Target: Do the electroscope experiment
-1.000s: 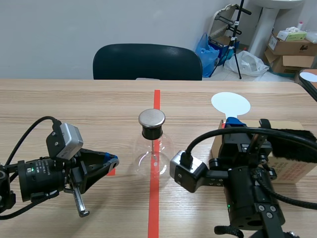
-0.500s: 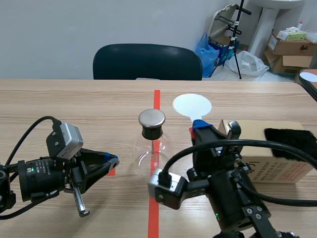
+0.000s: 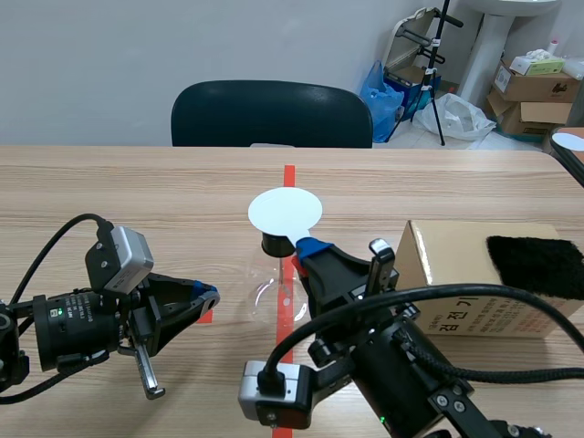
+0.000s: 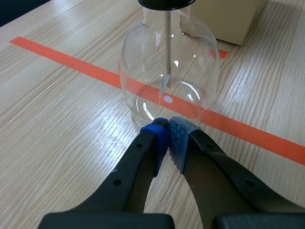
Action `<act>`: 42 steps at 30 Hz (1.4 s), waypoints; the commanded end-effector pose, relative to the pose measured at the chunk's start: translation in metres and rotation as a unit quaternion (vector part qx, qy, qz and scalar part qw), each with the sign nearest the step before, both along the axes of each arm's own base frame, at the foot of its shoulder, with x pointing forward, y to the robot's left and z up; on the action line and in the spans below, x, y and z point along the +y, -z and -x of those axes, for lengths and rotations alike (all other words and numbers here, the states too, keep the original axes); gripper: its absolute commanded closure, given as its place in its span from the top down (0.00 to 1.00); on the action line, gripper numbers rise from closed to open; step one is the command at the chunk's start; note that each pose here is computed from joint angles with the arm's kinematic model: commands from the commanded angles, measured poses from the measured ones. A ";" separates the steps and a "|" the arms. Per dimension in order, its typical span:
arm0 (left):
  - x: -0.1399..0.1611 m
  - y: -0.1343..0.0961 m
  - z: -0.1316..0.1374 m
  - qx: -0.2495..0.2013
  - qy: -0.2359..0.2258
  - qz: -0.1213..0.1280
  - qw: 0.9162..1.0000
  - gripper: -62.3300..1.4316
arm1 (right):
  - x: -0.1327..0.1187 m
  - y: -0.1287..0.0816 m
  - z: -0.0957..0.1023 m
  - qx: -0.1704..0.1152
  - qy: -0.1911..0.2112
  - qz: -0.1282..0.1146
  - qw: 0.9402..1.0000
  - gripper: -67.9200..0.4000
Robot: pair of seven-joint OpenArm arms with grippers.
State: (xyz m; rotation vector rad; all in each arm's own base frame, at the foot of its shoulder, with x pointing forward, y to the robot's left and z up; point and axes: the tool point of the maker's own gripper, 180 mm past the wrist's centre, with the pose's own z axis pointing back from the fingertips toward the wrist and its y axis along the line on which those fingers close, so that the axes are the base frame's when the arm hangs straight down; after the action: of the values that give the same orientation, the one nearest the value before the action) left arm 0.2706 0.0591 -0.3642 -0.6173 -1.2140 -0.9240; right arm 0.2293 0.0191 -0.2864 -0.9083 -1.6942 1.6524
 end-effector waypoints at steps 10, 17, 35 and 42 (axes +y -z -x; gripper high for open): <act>-0.004 -0.013 -0.004 -0.016 -0.002 0.020 1.000 0.05 | 0.000 -0.013 -0.004 -0.021 0.000 -0.009 1.000 0.02; -0.004 -0.013 -0.004 -0.016 -0.002 0.020 1.000 0.05 | 0.000 -0.013 -0.004 -0.021 0.000 -0.009 1.000 0.02; -0.004 -0.013 -0.004 -0.016 -0.002 0.020 1.000 0.05 | -0.007 -0.014 -0.009 -0.021 0.022 -0.011 0.999 0.02; -0.004 -0.013 -0.004 -0.016 -0.002 0.020 1.000 0.05 | -0.026 -0.015 -0.020 -0.021 0.083 -0.016 0.996 0.02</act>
State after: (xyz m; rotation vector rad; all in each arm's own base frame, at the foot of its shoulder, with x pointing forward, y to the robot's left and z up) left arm 0.2706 0.0592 -0.3642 -0.6170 -1.2138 -0.9242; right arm 0.2439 -0.0047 -0.2852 -1.0096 -1.5891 1.5396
